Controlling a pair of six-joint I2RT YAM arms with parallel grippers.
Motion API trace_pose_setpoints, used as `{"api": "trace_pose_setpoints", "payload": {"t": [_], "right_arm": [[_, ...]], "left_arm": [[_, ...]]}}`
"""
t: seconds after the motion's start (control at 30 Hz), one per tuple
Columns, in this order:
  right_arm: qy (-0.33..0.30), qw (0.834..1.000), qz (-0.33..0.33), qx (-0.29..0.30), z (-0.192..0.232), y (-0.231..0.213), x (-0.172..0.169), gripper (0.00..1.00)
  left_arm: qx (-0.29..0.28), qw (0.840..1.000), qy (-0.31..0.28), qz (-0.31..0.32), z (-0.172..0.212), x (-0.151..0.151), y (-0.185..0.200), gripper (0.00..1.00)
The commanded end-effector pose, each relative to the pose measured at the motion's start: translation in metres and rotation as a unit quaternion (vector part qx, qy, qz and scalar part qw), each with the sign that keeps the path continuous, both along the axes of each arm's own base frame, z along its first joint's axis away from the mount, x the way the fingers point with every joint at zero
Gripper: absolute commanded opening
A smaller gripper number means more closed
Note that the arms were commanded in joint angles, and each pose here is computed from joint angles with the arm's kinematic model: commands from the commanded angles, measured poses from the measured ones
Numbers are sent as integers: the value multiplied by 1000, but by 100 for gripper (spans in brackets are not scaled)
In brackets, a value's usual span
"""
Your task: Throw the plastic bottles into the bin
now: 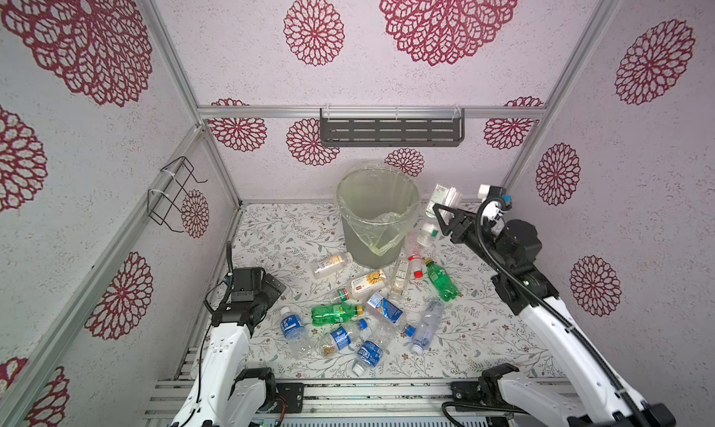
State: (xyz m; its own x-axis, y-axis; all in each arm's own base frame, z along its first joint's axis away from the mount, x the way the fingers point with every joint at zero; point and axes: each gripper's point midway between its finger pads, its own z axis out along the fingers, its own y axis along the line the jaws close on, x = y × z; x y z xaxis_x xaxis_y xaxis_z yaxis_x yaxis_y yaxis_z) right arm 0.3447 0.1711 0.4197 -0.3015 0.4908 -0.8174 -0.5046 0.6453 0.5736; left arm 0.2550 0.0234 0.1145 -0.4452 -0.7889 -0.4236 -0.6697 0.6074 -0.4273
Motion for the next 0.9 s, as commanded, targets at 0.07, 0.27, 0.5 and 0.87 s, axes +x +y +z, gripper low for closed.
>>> {"api": "trace_pose_setpoints", "payload": {"t": [0.07,0.27,0.5,0.87], "right_arm": [[-32,998,45,10,58,40,66,99],[-53,998,42,-10,93,45,73,99],[-59,998,15,-31,89,19,25,99],[-5,998,-12,-61,18,-4,-9,99]], "left_arm": [[3,1000,-14,3,6,0,1,97],[-3,1000,-19,0,12,-7,-2,97],[-6,1000,-23,4,13,-16,-2,97],[-32,999,-15,-2,12,-19,-11,97]]}}
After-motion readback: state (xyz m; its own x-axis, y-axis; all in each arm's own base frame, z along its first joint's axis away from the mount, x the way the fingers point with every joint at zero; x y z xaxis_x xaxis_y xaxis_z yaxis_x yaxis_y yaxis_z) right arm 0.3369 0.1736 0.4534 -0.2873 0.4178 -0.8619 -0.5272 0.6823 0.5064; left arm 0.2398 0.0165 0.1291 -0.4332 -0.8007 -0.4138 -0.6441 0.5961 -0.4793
